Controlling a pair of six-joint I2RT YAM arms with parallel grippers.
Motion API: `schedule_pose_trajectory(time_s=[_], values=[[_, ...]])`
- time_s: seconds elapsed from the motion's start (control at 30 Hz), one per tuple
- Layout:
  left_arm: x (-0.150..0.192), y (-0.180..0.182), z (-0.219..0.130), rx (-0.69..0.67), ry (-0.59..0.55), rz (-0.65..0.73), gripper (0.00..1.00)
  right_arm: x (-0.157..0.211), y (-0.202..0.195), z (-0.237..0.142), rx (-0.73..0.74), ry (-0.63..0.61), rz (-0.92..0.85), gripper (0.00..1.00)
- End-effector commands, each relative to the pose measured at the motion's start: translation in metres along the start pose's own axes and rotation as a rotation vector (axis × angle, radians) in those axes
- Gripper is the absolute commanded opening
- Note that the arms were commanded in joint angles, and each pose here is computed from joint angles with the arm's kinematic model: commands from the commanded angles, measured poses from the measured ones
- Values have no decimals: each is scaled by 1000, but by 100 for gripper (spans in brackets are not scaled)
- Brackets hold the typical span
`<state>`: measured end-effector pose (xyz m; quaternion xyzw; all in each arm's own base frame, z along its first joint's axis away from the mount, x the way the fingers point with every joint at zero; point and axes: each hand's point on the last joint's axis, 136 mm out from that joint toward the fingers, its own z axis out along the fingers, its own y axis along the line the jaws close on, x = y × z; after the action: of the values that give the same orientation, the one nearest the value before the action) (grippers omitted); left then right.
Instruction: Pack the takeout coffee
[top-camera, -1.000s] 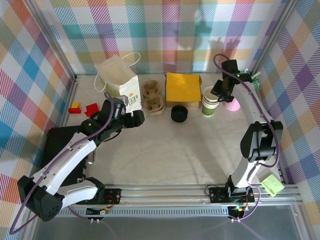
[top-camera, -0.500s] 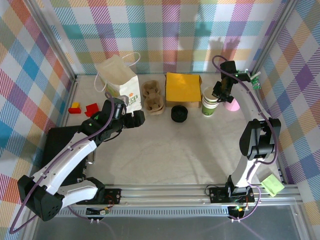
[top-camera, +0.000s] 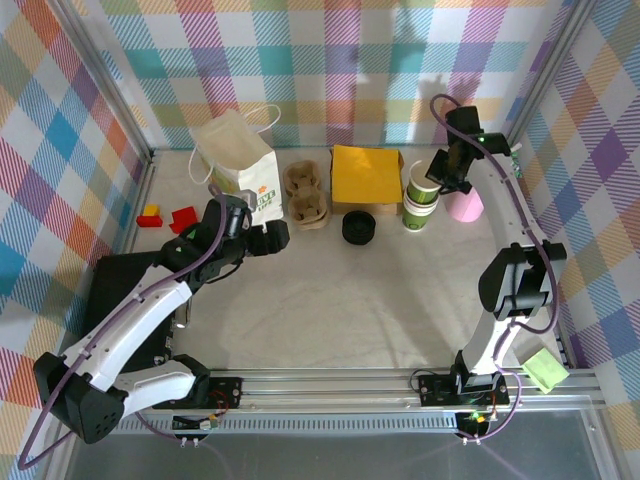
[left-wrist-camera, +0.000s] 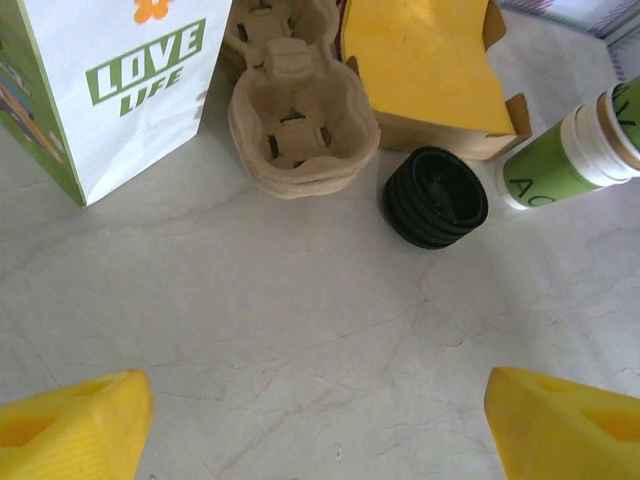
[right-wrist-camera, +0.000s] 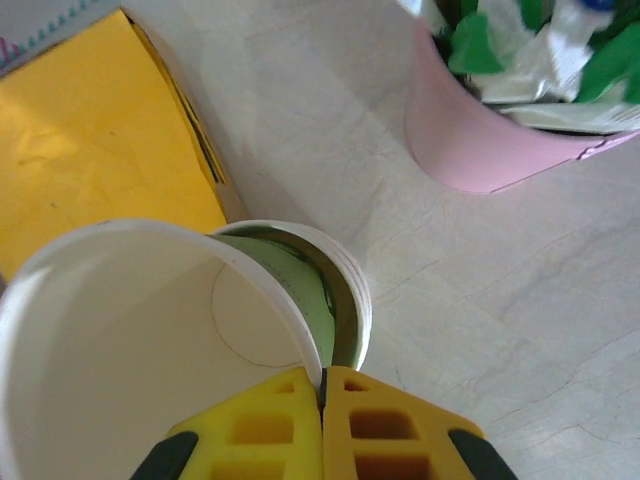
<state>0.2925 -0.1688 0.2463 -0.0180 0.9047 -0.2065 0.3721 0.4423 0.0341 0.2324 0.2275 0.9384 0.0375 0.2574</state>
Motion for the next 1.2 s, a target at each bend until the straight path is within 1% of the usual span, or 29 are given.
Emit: schedule_pose_trajectory(time_s=[0.0,0.17,0.33,0.47,0.6,0.7,0.83,1.03,1.17], values=[[-18,-9,-25,25,-62,21,86,-5,3,-42,-27,-28,-41,3],[-29,-6,-39,-3,-107,14,86,-7,17,-78,-103,-44,-91,0],[-33,-10,-45,16,-115,14,84,6,40,-107,-187,-39,-172,0],[-32,-10,-48,25,-128,6,84,33,69,-124,-270,-5,-269,0],[-30,-9,-50,34,-140,-9,84,72,96,-134,-329,35,-366,0],[-28,-1,-52,5,-153,-23,84,103,111,-135,-356,55,-421,0],[-26,28,-66,-113,-215,-44,85,136,118,-125,-363,64,-443,0],[-22,45,-82,-144,-290,-58,86,192,122,-97,-375,93,-469,0],[-21,57,-85,-181,-329,-92,88,227,123,-77,-366,131,-513,0]])
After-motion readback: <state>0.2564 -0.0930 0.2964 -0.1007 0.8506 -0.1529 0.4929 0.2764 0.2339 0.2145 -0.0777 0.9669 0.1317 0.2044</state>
